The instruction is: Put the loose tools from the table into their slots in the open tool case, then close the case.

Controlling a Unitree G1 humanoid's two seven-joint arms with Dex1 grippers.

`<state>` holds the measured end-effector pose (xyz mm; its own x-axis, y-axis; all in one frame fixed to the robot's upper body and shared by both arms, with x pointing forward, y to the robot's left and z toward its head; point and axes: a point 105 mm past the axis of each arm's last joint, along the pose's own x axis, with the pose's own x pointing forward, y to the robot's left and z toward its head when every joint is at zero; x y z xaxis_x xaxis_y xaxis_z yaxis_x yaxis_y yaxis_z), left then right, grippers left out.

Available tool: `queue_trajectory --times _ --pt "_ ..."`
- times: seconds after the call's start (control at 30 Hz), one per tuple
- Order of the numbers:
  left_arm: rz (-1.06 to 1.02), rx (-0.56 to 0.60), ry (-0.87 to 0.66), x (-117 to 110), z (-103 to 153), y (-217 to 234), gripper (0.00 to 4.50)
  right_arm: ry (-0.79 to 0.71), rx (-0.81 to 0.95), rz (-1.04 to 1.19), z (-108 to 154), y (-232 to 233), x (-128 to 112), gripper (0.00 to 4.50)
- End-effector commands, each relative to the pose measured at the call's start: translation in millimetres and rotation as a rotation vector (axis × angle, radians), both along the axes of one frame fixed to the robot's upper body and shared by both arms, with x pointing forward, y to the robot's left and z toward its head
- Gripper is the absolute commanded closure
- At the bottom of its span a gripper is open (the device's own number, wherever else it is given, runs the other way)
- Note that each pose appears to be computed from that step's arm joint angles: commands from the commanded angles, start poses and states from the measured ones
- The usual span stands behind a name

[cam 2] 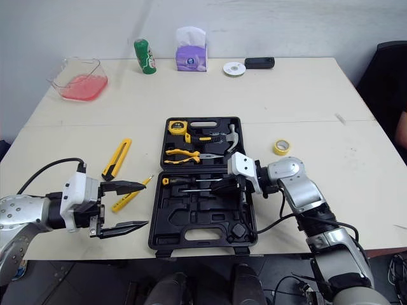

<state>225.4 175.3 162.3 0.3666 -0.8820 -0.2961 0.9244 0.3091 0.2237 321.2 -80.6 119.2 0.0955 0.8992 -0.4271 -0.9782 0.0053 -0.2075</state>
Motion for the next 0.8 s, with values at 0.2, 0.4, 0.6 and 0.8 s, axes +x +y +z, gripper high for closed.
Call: queue_trajectory --times 0.2,0.4,0.6,0.8 --pt "0.022 0.035 -0.049 -1 5 6 0.0 0.043 -0.035 -0.049 -14 -3 -7 4.42" --pt "0.151 0.022 -0.06 10 7 30 0.0 0.023 0.172 -0.026 26 -12 -11 4.42" --pt "0.453 0.056 -0.139 16 3 95 0.0 -0.038 0.304 -0.114 58 -59 -17 2.62" --pt "0.77 0.024 -0.221 -2 1 150 0.0 -0.261 0.304 -0.384 67 -120 -11 0.02"
